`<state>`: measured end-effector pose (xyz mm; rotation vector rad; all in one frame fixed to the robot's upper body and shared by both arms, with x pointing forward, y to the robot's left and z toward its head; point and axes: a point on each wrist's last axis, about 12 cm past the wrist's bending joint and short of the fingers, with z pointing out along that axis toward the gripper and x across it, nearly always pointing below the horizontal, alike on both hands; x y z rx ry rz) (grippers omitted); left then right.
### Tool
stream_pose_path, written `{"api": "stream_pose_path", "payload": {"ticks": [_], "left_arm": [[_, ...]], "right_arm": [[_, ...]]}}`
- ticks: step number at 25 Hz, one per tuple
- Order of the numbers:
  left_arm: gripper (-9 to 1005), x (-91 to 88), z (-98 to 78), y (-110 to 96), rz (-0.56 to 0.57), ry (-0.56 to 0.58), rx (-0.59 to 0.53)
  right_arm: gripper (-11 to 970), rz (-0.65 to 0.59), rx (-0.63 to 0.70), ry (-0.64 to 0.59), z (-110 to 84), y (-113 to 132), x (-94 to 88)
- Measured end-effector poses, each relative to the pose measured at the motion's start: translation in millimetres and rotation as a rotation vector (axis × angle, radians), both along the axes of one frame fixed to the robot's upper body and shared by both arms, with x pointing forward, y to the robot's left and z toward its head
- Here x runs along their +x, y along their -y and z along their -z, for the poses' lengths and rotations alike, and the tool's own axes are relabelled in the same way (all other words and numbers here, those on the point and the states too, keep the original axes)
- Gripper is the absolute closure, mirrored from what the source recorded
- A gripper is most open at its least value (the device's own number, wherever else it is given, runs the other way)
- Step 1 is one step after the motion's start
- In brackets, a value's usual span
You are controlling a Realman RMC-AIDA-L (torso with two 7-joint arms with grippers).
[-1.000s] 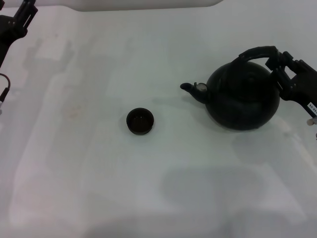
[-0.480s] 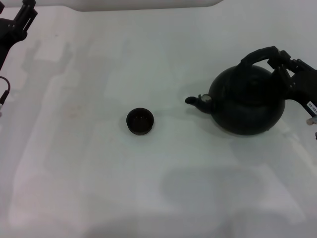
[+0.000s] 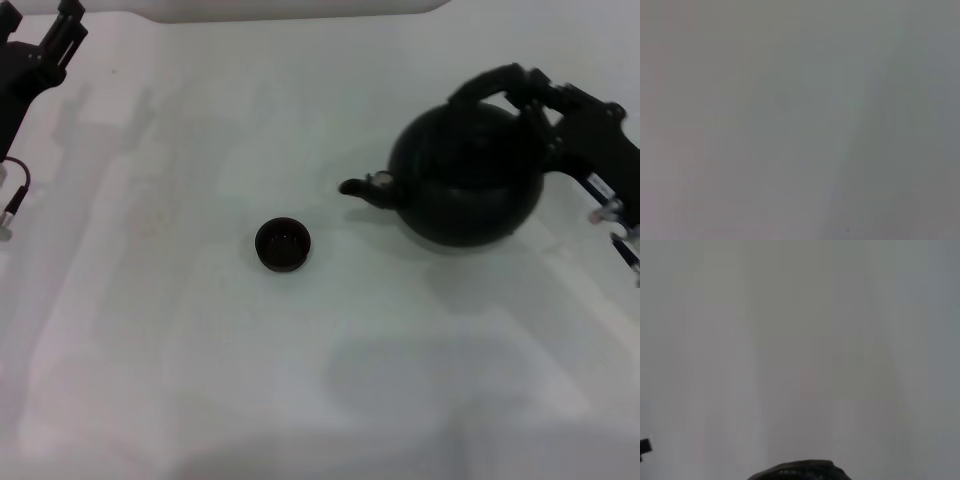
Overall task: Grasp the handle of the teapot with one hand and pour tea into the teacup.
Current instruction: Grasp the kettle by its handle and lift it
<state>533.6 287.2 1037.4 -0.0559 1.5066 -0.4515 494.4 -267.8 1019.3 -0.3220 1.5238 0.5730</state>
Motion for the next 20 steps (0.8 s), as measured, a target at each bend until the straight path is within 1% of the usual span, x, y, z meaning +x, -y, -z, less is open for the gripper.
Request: {"api": "stream_pose_path", "payload": {"ticks": [5,8,13,20], "left_arm": [[135,0.6,-0.5,1,0.006,0.002,0.001],[134,0.2,0.0,4,0.019,0.000,0.003],[134,1.1,-0.7,6,0.027,0.002,0.003],[134,0.2,0.1,7,0.029,-0.001,0.003]], "right_arm": [[767,-0.031,-0.048,0.063,-9.2,-15,16.1],[771,-0.048,-0.085,0.099,-13.2,-22,22.8],[778,-0.087,-0.179,0.169,-17.3,-35,29.6],[787,-0.115,-0.237,0.227,-20.0,-42,30.8]]}}
